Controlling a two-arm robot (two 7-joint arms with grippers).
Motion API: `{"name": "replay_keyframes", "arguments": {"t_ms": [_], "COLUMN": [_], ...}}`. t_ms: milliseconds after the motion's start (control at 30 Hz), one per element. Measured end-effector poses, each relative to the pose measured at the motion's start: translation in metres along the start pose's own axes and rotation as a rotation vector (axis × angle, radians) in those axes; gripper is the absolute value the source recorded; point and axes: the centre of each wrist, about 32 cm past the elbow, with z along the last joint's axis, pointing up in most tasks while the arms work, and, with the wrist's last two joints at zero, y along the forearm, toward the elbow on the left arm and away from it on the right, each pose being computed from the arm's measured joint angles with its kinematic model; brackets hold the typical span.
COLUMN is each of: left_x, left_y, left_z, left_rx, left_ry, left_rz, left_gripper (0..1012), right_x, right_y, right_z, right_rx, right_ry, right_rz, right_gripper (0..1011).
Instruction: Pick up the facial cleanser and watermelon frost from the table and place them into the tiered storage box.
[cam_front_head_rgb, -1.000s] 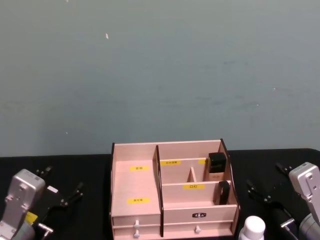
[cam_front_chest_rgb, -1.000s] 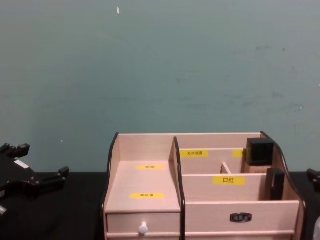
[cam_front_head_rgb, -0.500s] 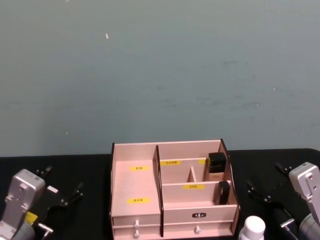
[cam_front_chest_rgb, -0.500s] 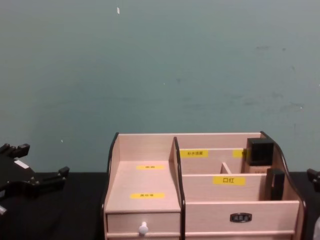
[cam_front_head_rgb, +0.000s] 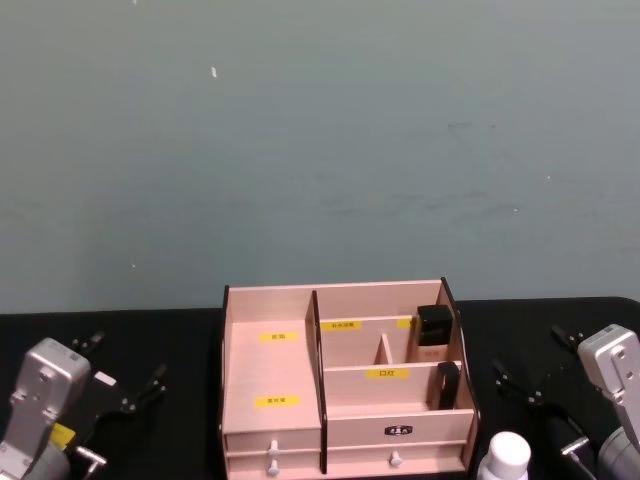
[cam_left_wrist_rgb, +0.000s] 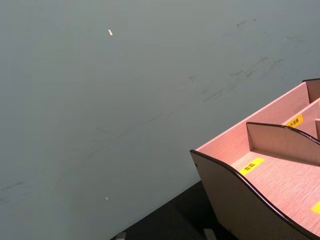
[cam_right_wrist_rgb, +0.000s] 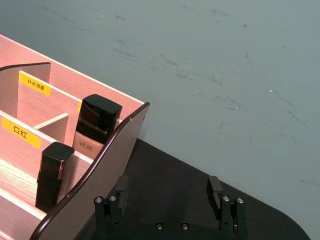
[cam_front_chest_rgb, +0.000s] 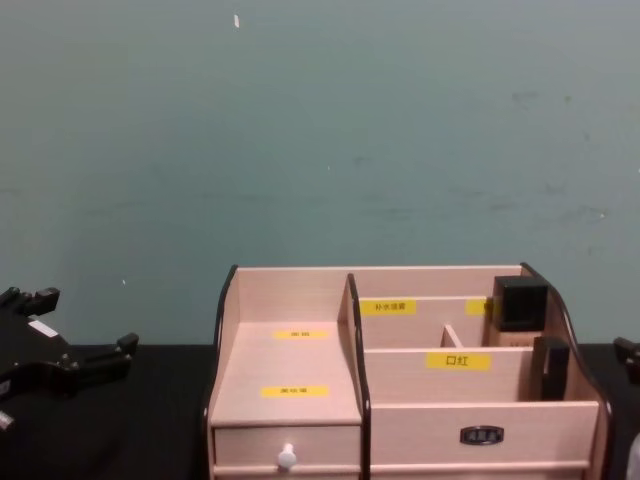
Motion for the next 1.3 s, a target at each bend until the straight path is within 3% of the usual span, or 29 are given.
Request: {"name": "replay_keyframes", "arguments": {"t_ms": [1300], "left_x": [0.0], "left_y": [0.0], "left_z": [0.0], "left_rx": [0.0], "left_ry": [0.0], "left_rz": [0.0], "left_gripper": [1001], "right_x": [0.0019], "right_y": [-0.0014], "right_z": [-0.0003], "right_rx": [-0.006], "right_ry": [0.006], "right_rz": [-0.013], "right_gripper": [1002]}}
